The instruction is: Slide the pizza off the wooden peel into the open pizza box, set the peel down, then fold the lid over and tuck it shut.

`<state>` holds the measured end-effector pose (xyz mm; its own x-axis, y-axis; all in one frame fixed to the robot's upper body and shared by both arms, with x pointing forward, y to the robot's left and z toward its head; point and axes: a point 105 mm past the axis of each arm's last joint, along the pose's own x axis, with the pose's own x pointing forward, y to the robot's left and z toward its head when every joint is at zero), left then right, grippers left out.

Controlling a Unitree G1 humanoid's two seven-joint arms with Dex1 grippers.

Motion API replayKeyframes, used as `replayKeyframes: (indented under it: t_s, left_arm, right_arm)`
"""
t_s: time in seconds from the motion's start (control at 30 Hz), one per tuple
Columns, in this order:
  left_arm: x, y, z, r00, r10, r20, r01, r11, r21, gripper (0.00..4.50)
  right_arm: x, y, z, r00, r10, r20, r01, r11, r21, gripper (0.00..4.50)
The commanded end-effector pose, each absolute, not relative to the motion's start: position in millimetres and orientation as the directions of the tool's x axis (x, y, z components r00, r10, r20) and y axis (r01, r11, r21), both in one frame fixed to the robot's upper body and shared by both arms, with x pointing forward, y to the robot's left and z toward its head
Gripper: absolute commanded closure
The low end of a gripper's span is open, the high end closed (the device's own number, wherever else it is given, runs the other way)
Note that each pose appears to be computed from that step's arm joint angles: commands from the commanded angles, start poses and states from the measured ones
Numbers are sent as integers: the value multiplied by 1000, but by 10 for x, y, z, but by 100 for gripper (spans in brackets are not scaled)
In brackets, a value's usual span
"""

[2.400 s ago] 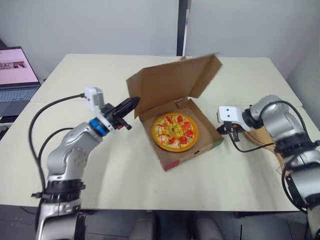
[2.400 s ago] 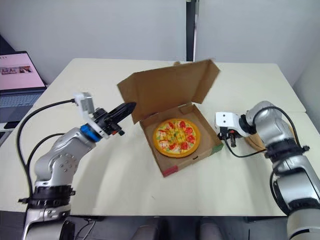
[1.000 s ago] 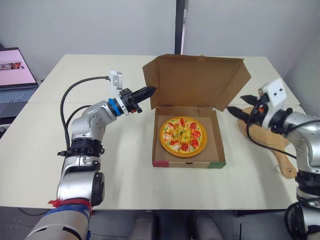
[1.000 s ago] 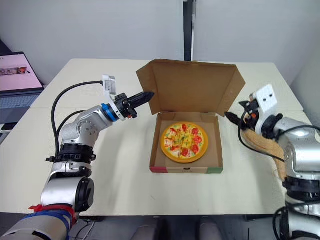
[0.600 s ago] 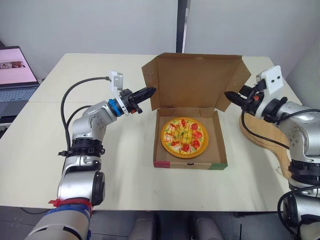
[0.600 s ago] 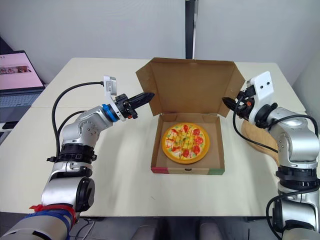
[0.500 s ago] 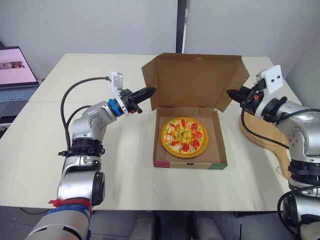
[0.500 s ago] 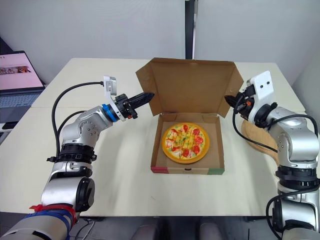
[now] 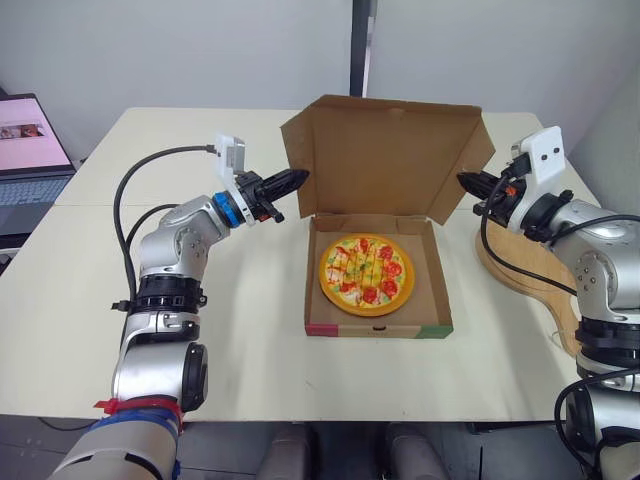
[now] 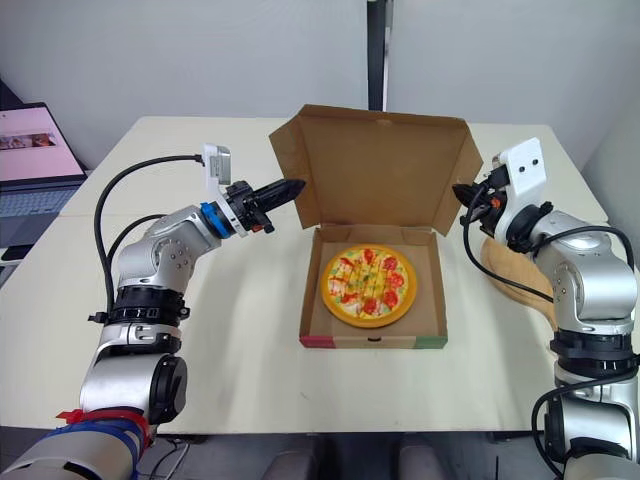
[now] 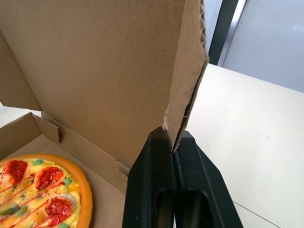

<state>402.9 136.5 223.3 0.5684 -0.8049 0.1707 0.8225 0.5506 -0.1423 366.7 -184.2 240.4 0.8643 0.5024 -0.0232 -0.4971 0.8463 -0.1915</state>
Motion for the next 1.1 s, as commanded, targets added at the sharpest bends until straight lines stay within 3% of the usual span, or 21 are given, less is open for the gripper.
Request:
replayKeyframes:
  t_s: [0.03,0.5,0.73,1.1]
  left_arm:
    - [3990,1391,2486,562,-790,245,819,572,-37,450]
    - [3879,1148,2474,583,-787,200,802,597,9,450]
    - [4040,841,2464,606,-773,189,789,614,-16,450]
    - [3867,703,2331,558,-818,143,830,545,-122,450]
  right_arm:
    - [3623,-1786,2578,852,522,30,-502,833,-231,447]
    - [3580,-1632,2696,873,488,29,-468,852,-234,447]
    - [3594,-1738,2749,922,385,38,-366,899,-239,447]
    - [3382,-1555,2678,944,327,41,-321,940,-114,447]
